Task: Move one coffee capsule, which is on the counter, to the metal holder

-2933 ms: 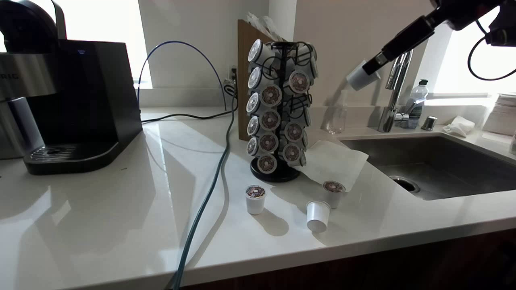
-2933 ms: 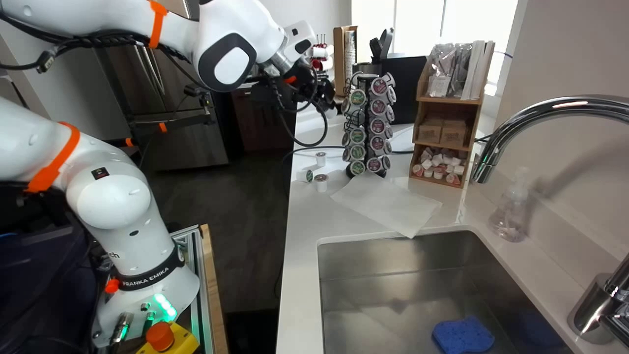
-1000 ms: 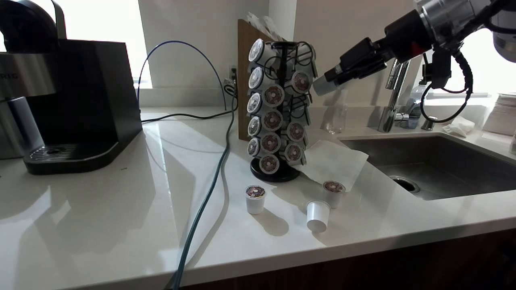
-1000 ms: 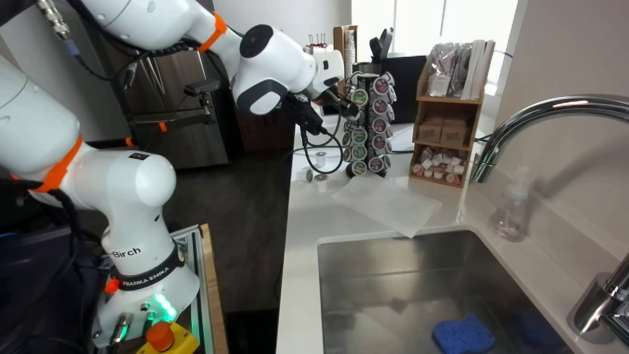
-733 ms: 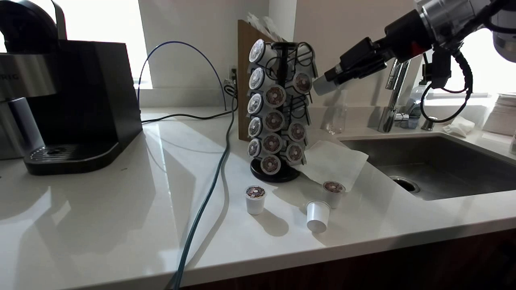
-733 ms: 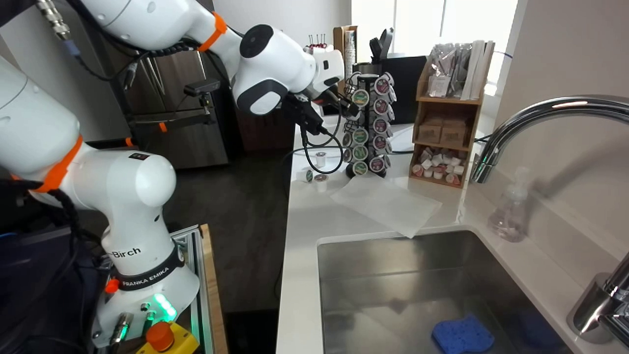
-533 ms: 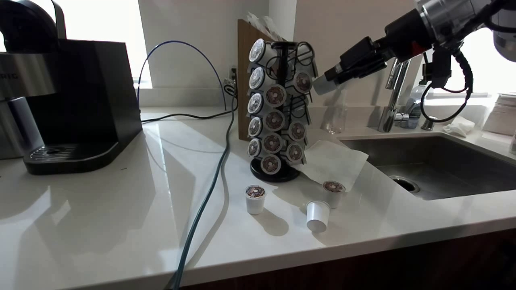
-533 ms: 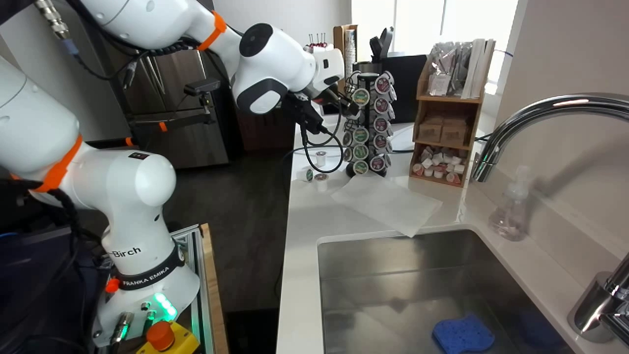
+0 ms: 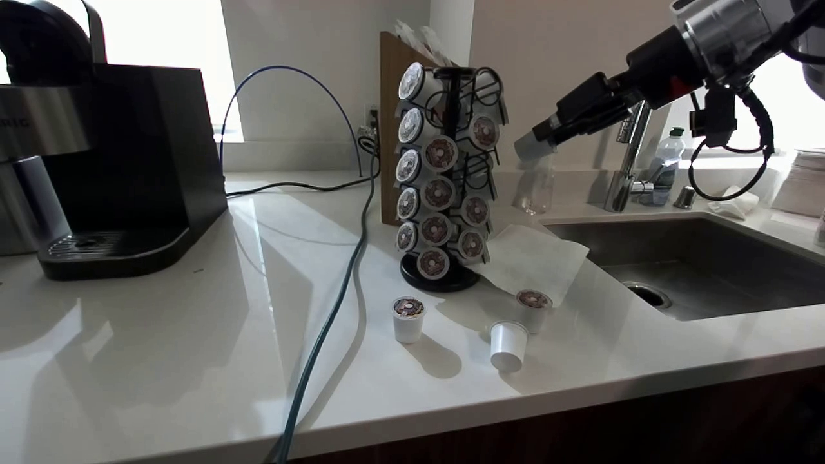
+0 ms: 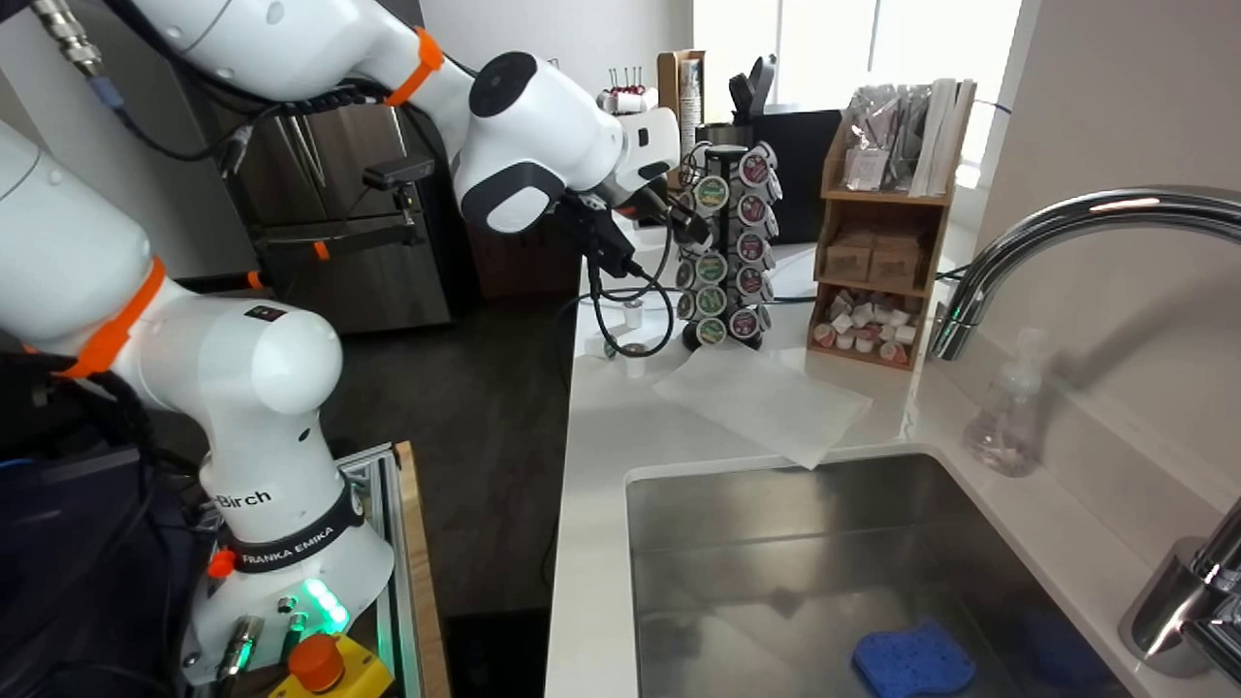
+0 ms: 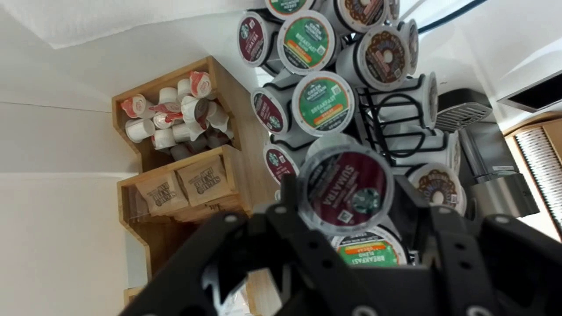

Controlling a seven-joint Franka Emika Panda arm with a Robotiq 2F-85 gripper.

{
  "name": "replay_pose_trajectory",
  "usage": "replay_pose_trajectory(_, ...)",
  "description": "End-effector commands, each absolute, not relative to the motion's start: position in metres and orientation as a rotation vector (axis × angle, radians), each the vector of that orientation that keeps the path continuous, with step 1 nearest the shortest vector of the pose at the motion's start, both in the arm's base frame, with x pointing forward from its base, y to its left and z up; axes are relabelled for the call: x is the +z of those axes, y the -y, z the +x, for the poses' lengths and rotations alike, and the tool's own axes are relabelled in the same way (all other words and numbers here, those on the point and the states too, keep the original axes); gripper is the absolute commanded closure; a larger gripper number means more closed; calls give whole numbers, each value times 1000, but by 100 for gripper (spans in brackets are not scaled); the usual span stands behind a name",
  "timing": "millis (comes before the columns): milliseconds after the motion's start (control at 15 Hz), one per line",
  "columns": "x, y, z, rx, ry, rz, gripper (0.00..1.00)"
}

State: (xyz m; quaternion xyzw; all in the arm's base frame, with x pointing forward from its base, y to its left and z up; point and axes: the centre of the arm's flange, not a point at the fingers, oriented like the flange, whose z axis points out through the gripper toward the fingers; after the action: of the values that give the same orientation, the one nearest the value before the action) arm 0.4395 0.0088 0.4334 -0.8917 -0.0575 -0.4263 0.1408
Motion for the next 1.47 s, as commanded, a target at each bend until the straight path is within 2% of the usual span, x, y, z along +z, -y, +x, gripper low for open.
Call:
replay_pose_trajectory(0,433,-4,431,-1257,137,-2549,71)
replay_pose_trajectory(733,403,14,444,-1232,47,-2430,71)
replay_pose_trajectory(1400,409,7,465,-1246,145,-2326,71)
